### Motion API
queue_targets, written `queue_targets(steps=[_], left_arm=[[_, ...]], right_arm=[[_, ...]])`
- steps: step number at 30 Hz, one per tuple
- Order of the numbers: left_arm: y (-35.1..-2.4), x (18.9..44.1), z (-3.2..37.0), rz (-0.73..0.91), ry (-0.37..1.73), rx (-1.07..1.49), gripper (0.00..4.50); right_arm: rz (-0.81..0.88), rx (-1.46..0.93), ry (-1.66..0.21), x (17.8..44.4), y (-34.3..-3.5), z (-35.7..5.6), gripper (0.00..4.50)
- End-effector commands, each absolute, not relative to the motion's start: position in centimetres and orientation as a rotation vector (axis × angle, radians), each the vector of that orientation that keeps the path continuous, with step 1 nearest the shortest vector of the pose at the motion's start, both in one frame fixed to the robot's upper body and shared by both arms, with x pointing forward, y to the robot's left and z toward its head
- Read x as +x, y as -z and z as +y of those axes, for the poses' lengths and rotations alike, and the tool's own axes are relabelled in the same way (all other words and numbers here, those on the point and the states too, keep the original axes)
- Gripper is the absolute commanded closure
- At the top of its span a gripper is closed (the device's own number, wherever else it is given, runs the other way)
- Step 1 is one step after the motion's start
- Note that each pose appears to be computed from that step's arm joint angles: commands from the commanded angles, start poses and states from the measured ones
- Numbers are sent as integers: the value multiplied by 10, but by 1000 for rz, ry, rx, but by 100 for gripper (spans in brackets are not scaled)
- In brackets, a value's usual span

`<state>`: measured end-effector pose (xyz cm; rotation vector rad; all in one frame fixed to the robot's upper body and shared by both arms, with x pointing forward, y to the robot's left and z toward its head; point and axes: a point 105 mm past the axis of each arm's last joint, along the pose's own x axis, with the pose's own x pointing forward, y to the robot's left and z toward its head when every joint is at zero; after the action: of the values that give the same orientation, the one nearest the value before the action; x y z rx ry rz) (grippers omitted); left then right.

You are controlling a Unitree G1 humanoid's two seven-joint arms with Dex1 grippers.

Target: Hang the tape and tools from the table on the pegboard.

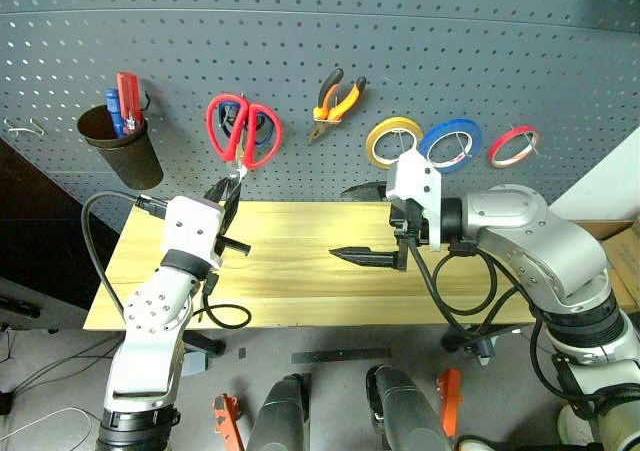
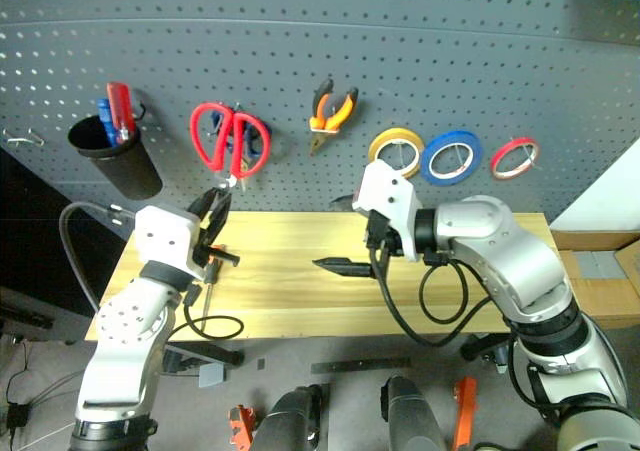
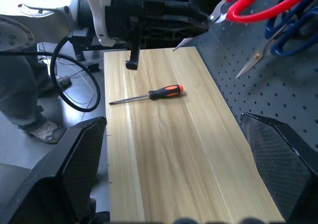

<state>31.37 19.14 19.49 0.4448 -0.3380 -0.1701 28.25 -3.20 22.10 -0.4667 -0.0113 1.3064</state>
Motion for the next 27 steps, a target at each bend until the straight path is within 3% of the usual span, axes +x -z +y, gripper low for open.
queue_targets(steps=[1,16,27], left_arm=[[-200,317,194,-350,149,473,422],[-183,332,201,-259,156,467,422],[-178,341,203,-238,142,467,422]], right_arm=[[-69,-496,-1302,281,-232,-30,0],[-234,-442,-1203,295,-275,-25,0],[-266,-424,-1197,295,-281,-19,0]])
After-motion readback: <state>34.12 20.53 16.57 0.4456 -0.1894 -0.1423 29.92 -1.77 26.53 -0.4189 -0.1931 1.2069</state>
